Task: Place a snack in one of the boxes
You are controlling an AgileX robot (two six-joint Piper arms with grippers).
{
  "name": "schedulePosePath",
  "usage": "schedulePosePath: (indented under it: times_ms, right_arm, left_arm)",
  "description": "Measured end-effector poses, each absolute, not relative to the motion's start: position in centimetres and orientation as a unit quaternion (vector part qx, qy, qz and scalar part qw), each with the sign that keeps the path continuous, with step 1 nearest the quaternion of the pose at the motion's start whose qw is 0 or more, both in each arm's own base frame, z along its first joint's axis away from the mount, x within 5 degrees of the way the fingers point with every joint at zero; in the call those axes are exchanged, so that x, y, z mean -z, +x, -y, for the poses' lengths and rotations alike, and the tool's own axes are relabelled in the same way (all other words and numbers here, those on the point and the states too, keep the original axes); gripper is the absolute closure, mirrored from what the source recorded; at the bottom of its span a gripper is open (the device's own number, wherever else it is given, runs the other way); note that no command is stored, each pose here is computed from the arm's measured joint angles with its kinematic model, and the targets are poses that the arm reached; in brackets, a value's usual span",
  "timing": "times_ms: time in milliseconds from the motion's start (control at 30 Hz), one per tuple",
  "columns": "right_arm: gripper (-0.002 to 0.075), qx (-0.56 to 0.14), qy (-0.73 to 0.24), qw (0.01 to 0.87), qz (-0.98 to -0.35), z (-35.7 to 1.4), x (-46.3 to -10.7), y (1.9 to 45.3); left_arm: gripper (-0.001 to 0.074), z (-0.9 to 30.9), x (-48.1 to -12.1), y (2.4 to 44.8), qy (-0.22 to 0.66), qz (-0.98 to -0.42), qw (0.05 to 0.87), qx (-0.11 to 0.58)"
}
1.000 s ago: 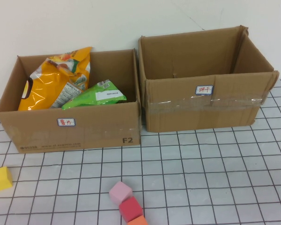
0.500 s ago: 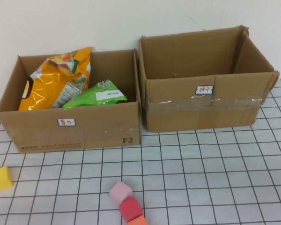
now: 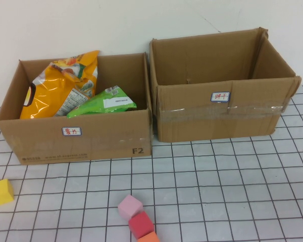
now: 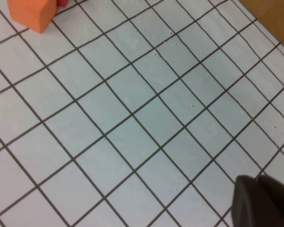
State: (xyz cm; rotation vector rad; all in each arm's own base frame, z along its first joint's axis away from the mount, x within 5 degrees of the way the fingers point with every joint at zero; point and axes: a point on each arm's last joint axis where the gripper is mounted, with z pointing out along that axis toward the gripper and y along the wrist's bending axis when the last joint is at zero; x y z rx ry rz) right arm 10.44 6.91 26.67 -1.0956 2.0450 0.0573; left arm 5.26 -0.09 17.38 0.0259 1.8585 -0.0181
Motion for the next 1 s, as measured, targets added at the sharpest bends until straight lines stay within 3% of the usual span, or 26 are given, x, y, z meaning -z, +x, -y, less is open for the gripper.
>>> schedulePosePath:
  times_ms: [433,667,1000]
  right_arm:
    - [0.0726,-0.022,-0.431,0.405,-0.806,-6.6,-26.9,10.1]
    - [0.0726,0.001,-0.325,0.512,-0.795,-3.4,-28.4,8.3]
    - [0.0726,0.089,-0.177,0.64,-0.743,-0.6,-20.6,6.4]
  left_arm:
    - [0.0736,0.1,-17.4,5.3,0.012,-0.802,0.597,0.006]
    - [0.0736,0.1,-17.4,5.3,0.012,-0.802,0.597,0.006]
    - [0.0736,0.1,-17.3,5.3,0.013,-0.802,0.597,0.005]
